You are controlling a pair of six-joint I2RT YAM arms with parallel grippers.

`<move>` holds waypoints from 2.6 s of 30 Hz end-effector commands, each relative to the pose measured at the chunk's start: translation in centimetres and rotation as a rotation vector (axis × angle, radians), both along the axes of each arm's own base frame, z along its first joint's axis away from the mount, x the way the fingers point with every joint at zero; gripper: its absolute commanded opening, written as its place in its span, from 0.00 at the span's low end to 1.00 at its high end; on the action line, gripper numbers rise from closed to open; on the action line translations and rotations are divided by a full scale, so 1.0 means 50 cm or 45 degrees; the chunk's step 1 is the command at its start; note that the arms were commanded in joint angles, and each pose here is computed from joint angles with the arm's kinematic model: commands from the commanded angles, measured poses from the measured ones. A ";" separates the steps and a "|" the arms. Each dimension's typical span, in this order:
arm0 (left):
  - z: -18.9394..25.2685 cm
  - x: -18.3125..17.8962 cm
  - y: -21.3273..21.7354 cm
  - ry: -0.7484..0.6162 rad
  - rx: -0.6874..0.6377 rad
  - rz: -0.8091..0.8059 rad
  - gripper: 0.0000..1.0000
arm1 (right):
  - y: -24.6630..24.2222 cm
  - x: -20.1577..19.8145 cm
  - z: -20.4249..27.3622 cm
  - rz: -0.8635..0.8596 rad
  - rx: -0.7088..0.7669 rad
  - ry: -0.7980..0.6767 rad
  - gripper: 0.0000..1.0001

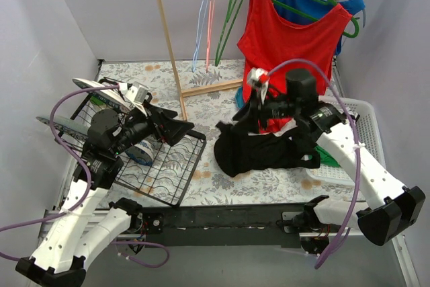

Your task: Place the tank top on the hanger

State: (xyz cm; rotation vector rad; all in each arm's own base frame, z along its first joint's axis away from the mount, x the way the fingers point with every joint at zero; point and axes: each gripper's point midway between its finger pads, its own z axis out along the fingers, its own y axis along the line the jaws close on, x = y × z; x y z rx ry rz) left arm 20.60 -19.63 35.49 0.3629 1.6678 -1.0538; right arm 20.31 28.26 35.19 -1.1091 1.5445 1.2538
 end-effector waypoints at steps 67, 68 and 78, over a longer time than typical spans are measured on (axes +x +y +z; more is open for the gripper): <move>-0.120 -0.092 -0.104 0.164 0.133 -0.105 0.98 | -0.068 -0.188 -0.511 0.708 -0.969 -0.194 0.38; -0.132 -0.084 -0.112 0.186 0.143 -0.097 0.98 | -0.069 -0.207 -0.502 0.748 -0.933 -0.176 0.50; -0.223 -0.004 -0.196 0.306 0.276 -0.079 0.98 | -0.174 0.007 -0.409 0.001 -0.820 -0.060 0.72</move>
